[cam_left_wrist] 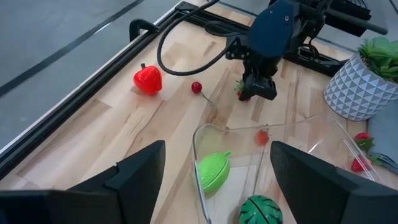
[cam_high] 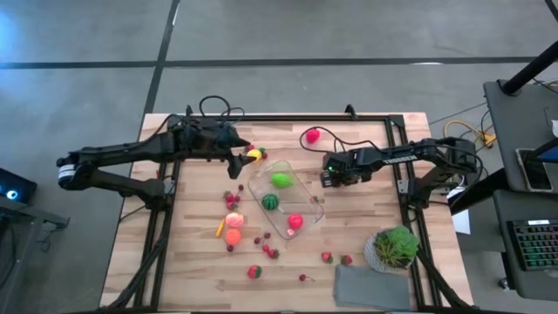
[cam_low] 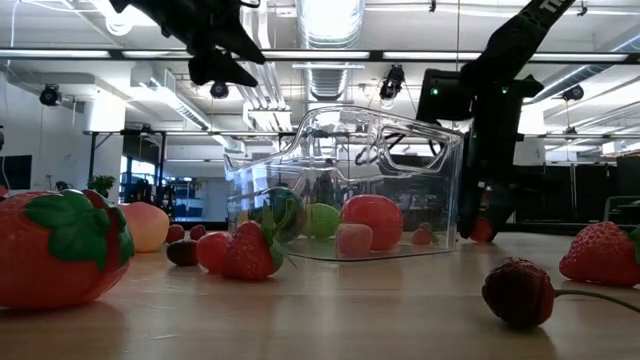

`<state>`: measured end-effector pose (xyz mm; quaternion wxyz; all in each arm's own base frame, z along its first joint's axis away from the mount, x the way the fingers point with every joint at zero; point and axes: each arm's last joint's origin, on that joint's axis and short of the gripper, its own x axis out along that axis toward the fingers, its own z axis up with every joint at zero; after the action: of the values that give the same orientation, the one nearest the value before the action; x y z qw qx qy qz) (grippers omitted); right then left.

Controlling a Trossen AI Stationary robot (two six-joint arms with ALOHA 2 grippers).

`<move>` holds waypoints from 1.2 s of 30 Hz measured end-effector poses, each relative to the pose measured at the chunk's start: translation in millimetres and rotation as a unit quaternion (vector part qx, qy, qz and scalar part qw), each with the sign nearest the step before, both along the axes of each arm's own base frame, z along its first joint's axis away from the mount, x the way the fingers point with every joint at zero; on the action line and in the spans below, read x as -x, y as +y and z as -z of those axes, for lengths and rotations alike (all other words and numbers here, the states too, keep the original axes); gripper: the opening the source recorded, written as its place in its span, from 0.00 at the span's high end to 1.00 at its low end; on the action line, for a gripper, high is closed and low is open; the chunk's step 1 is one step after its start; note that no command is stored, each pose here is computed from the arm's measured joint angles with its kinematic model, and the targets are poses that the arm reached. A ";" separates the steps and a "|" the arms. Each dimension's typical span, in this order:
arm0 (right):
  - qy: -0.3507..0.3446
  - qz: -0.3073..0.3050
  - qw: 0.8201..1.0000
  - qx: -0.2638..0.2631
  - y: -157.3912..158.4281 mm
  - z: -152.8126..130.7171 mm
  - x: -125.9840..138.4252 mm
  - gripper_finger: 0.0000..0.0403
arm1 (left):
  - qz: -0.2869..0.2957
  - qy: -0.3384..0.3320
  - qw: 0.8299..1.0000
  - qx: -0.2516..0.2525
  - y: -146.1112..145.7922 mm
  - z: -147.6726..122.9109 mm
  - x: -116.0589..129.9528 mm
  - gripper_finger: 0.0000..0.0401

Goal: Pick and placing Produce into tupperware
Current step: Put the red strawberry into the transparent bin, then put the yellow pineapple into the transparent bin

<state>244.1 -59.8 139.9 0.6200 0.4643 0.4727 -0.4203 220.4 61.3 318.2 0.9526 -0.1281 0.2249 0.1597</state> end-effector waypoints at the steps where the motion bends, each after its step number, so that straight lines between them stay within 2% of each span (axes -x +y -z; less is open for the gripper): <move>1: -0.006 -0.002 1.000 -0.004 0.8 -1.6 -0.3 0.66 | 0.000 0.003 1.000 0.001 0.1 1.0 -0.4 0.31; 5: -0.046 -0.012 0.999 -0.006 6.1 -18.3 0.2 0.66 | 0.002 0.029 1.000 0.003 -0.6 5.0 2.4 0.31; 9: -0.117 -0.029 0.993 0.017 11.8 -55.6 -2.9 0.64 | -0.011 0.060 0.998 -0.016 -1.3 6.5 10.2 0.31; 14: -0.222 -0.098 0.969 0.050 26.1 -116.2 -13.5 0.64 | -0.088 0.111 0.988 -0.059 2.7 10.3 19.1 0.31; 18: -0.274 -0.161 0.947 0.055 30.5 -148.1 -28.7 0.63 | -0.107 0.130 0.984 -0.055 10.4 14.6 21.1 0.31; 23: -0.259 -0.204 0.941 0.073 27.9 -151.0 -61.4 0.55 | -0.086 0.156 0.984 -0.012 24.3 33.2 16.5 0.31; 28: -0.204 -0.242 0.946 0.066 27.4 -146.3 -91.1 0.42 | -0.080 0.191 0.978 0.015 30.2 53.7 15.2 0.31; 33: -0.157 -0.280 0.944 0.069 31.6 -154.0 -104.4 0.29 | -0.077 0.207 0.975 0.018 30.4 63.0 14.9 0.31; 36: -0.149 -0.276 0.944 0.102 31.7 -167.4 -104.7 0.23 | -0.064 0.215 0.974 0.003 31.9 64.4 13.8 0.31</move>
<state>348.7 -28.1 307.2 0.8192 0.3074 0.4389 -0.2044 206.7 93.2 253.8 0.8695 -0.1073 0.4164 0.2433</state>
